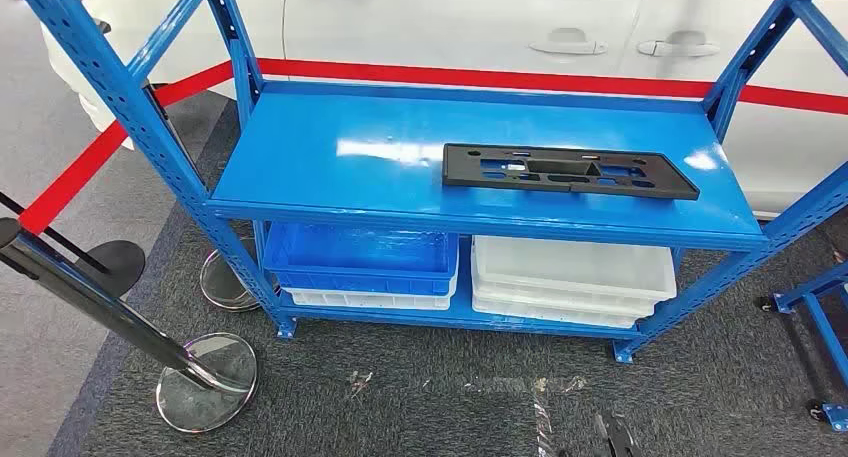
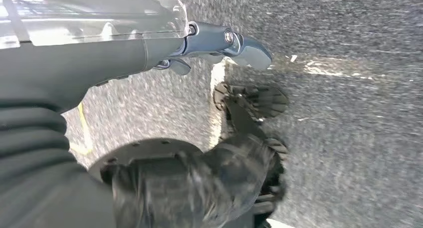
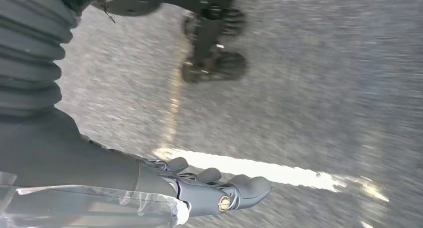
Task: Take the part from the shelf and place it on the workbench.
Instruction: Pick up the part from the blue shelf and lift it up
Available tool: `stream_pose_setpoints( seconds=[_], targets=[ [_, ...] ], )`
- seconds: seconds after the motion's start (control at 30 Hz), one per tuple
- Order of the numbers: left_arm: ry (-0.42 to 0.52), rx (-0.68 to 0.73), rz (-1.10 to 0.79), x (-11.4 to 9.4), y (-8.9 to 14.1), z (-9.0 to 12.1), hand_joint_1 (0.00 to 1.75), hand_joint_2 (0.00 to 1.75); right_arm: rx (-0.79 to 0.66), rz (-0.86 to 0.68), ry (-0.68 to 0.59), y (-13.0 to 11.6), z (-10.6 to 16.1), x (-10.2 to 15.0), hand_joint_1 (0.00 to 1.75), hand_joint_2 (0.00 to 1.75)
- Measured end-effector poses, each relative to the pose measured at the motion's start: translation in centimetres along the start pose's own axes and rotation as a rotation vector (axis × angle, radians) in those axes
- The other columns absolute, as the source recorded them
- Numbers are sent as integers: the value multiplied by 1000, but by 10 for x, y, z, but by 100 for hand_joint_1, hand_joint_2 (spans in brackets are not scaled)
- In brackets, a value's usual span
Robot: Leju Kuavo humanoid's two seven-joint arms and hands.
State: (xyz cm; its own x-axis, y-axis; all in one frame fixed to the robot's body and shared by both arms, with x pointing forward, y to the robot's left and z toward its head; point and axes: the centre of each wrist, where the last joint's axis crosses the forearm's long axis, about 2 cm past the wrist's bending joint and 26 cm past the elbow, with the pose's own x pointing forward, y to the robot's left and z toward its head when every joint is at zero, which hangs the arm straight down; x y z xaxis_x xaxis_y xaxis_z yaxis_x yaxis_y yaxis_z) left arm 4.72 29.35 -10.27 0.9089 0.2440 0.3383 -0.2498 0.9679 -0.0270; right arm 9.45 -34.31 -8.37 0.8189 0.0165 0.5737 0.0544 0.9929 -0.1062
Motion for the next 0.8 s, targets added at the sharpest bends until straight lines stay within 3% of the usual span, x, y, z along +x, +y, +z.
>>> stream_pose_setpoints(
  seconds=[0.43, 0.8],
  targets=[
    [-29, -23, 154, 28, -15, 0, 0, 0, -69, 8, -322, -31, -4, 80, 0, 0],
    [-13, -80, 250, 44, -33, 4, 0, 0, -126, 34, -632, -51, 15, 154, 0, 0]
  ],
)
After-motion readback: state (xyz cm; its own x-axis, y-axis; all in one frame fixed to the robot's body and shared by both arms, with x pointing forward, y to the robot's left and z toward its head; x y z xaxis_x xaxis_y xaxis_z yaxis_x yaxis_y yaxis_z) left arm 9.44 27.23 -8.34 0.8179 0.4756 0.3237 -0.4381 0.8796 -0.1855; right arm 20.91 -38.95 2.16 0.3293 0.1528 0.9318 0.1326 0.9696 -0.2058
